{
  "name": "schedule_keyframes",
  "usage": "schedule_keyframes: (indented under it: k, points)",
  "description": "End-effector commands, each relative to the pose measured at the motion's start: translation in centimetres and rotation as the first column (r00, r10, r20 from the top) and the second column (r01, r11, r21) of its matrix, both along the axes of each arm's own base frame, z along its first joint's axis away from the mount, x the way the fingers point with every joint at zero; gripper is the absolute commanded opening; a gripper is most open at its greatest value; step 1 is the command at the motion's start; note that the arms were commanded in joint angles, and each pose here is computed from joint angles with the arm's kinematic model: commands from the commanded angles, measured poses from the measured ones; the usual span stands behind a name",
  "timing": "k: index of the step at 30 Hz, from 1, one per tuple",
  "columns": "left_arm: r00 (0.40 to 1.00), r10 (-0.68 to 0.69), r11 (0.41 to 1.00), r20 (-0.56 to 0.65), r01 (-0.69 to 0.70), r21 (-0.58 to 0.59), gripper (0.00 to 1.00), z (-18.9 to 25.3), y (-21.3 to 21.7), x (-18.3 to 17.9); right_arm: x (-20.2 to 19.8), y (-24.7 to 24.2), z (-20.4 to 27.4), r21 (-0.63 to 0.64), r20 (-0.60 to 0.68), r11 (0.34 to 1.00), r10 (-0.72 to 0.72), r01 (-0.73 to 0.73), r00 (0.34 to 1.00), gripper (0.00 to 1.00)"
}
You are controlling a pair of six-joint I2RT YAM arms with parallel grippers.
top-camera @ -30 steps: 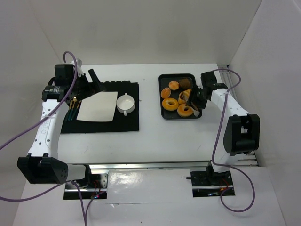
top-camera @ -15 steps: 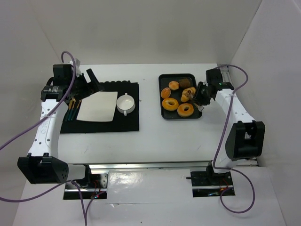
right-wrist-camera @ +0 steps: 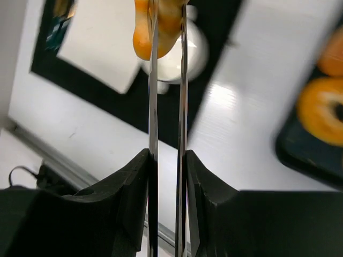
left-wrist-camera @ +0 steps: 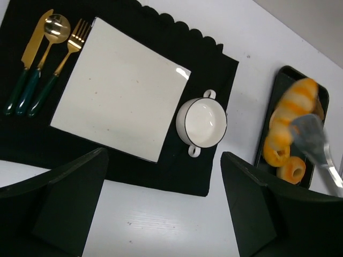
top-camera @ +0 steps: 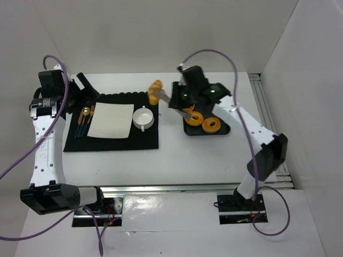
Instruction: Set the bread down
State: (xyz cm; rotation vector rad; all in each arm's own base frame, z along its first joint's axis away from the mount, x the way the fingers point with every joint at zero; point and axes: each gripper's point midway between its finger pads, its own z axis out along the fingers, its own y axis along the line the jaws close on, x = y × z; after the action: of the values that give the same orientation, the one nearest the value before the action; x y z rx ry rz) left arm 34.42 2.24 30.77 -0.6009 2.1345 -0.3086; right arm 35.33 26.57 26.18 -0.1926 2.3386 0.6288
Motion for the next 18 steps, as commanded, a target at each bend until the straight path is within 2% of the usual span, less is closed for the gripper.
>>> schedule_keyframes:
  k: [1, 4, 5, 6, 8, 12, 15, 16, 18]
  points:
    - [0.995, 0.082, 0.997, 0.062, -0.082, -0.003, 1.0, 2.8, 0.9, -1.4, -0.7, 8.4, 1.3, 0.049, 0.074, 0.988, 0.143, -0.147, 0.987, 0.35]
    - [0.99, 0.107, 0.994, 0.092, -0.107, -0.006, 1.0, 3.7, 1.2, -2.1, 0.0, 13.8, -0.6, 0.04, 0.074, 0.971, 0.233, -0.236, 0.97, 0.35]
    - [0.99, 0.113, 0.994, 0.083, -0.112, -0.015, 1.0, 3.4, 1.2, -2.1, -0.1, 16.1, -3.3, 0.026, 0.036, 0.962, 0.271, -0.272, 0.962, 0.35]
    - [0.99, 0.105, 0.994, 0.097, -0.104, -0.018, 1.0, 3.8, 1.0, -2.4, 0.1, 17.7, -2.2, 0.044, 0.071, 0.951, 0.301, -0.305, 0.951, 0.35]
    - [0.99, 0.114, 0.993, 0.086, -0.113, -0.019, 1.0, 3.5, 1.2, -2.8, -0.1, 20.8, -4.1, 0.039, 0.064, 0.939, 0.338, -0.341, 0.939, 0.35]
    - [0.992, 0.096, 0.995, 0.088, -0.093, -0.031, 1.0, 3.4, 0.7, -3.0, -0.1, 23.7, -7.9, 0.016, 0.04, 0.926, 0.376, -0.377, 0.926, 0.35]
    - [0.992, 0.096, 0.995, 0.086, -0.093, -0.031, 1.0, 3.3, 0.7, -3.3, -0.1, 24.7, -9.8, 0.034, 0.014, 0.919, 0.394, -0.394, 0.919, 0.43]
    - [0.992, 0.089, 0.996, 0.087, -0.086, -0.036, 1.0, 3.3, 0.5, -3.3, 0.0, 24.8, -9.6, 0.039, 0.008, 0.921, 0.388, -0.388, 0.921, 0.5]
    - [0.994, 0.08, 0.996, 0.079, -0.077, -0.043, 1.0, 3.0, 0.3, -3.3, 0.0, 24.8, -10.0, 0.034, -0.001, 0.921, 0.388, -0.388, 0.921, 0.58]
